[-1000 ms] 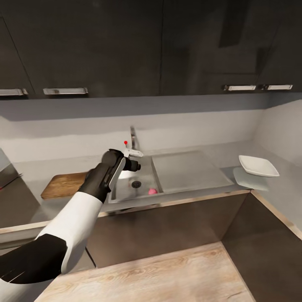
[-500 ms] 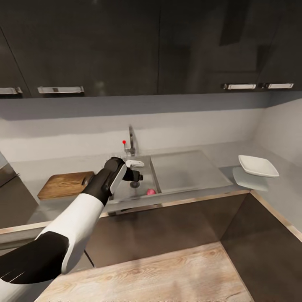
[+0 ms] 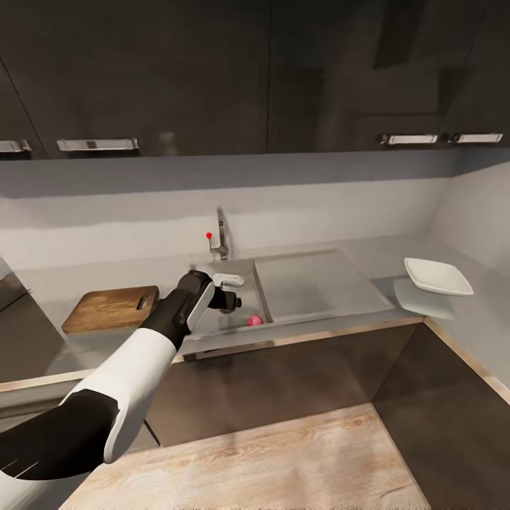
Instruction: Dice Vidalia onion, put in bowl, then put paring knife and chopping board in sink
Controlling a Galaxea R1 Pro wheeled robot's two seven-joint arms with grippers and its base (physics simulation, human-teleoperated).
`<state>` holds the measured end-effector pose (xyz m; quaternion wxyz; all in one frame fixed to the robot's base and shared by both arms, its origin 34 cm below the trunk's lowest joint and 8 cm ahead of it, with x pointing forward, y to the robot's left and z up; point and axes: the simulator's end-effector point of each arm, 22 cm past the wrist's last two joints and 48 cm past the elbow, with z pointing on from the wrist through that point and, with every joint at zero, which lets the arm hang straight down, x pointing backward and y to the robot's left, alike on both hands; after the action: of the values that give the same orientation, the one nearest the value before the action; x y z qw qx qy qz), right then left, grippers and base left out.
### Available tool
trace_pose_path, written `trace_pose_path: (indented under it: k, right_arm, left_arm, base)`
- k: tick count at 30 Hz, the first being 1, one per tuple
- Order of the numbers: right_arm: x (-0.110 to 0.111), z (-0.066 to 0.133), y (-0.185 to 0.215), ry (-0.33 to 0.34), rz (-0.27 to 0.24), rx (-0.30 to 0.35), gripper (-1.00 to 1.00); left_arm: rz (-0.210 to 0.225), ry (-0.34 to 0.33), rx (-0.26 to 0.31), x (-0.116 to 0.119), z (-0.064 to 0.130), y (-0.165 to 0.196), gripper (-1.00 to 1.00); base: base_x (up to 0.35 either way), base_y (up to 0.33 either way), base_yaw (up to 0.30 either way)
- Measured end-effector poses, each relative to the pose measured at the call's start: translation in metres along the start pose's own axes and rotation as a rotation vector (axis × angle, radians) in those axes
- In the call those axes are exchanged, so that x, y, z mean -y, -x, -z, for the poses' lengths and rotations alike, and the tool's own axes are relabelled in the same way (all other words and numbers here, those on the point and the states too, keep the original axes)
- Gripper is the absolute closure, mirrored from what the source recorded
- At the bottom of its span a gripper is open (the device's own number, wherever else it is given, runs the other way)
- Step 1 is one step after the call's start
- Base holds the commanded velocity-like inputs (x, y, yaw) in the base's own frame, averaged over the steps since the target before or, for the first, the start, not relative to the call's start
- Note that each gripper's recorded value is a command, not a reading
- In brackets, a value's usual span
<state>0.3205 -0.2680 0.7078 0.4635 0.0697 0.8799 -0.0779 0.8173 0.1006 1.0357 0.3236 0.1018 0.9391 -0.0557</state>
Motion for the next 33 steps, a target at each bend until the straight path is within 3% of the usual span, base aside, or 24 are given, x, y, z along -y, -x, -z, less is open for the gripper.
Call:
trace_pose_path:
  k: [13, 21, 33]
  right_arm:
    - [0.001, 0.002, -0.006, -0.001, 0.004, -0.018, -1.0]
    - [0.001, 0.004, -0.01, -0.001, 0.006, -0.029, -1.0]
    - [0.002, 0.006, -0.016, -0.003, 0.01, -0.046, -1.0]
  left_arm:
    - [0.0, -0.004, -0.032, 0.001, -0.013, -0.014, -1.0]
    - [0.005, -0.059, -0.057, 0.012, -0.022, -0.023, -1.0]
    - [-0.017, -0.062, -0.104, 0.016, -0.037, -0.043, -1.0]
  base:
    - [0.095, -0.061, 0.0]
    - [0.034, -0.025, 0.0]
    - [0.0, 0.0, 0.0]
